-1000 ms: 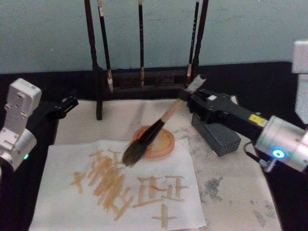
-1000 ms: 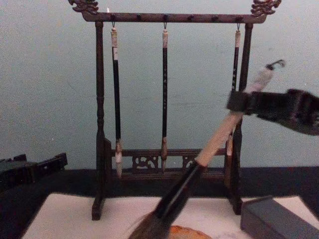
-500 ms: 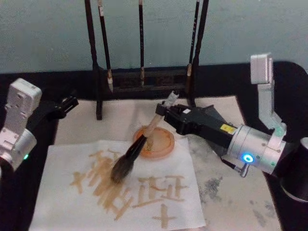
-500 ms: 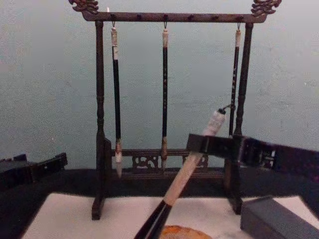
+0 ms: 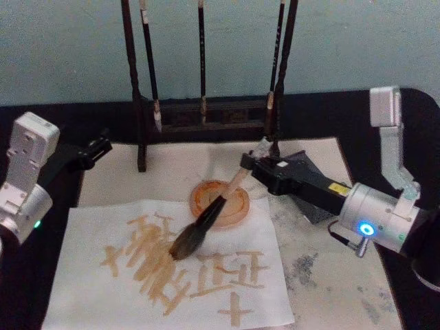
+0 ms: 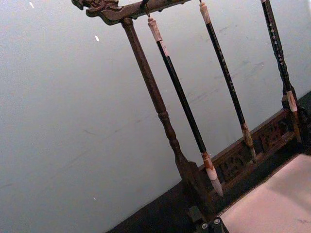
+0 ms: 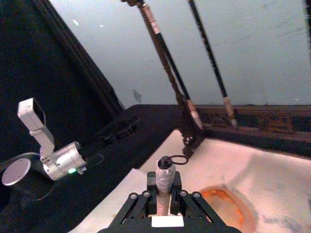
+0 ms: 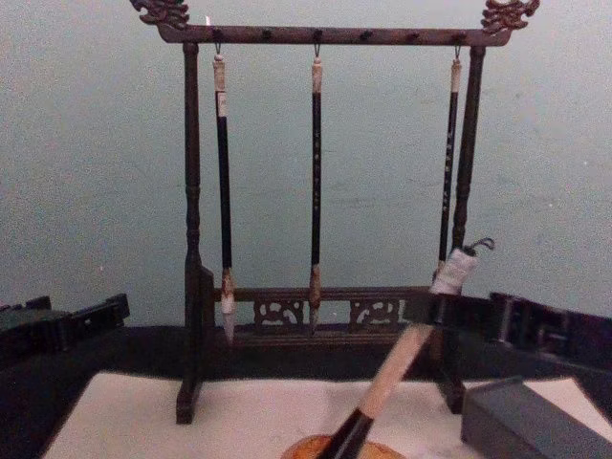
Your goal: Pick up the brush from the inkstone, write on the paper, then place the brush back to its original position.
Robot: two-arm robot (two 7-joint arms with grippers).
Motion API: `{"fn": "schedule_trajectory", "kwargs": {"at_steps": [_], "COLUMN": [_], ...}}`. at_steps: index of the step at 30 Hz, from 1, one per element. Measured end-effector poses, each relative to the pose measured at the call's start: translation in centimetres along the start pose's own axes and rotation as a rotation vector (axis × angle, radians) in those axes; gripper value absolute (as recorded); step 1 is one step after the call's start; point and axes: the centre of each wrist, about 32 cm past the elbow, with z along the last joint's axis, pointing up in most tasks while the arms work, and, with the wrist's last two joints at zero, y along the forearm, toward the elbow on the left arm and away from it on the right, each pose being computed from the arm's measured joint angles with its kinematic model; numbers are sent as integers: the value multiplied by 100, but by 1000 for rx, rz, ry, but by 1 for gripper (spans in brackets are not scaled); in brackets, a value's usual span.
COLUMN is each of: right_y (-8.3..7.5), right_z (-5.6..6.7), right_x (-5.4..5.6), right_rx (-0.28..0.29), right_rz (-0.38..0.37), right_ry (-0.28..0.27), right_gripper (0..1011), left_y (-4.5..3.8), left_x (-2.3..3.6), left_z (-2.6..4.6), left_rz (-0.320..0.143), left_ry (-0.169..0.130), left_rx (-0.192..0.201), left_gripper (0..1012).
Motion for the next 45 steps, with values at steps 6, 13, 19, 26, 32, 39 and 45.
{"fn": "schedule_trajectory", "kwargs": {"at_steps": [6,13,19,26,32,39,45], "right_y": [-150,-350,-528,-624,-590,-463,-343], "right_z": [-8,26,97,200,257,337,422], "right_x": [81,127,120,46,-33,-110,-79], "right_rx": [4,27,64,106,126,135,143], "right_rz": [-34,-67,-80,-62,-29,7,7], "right_ry": [14,18,11,-11,-27,-42,-22], "right_gripper": [175,175,175,175,175,175,175], "left_y": [0,0,0,0,0,0,0], "left_x": [0,0,0,0,0,0,0], "left_z": [0,0,0,0,0,0,0], "left_rz": [0,0,0,0,0,0,0], "left_ry": [0,0,0,0,0,0,0], "left_rx": [0,0,0,0,0,0,0], "left_gripper": [1000,1002,1002,1002,1002,1002,1002]}}
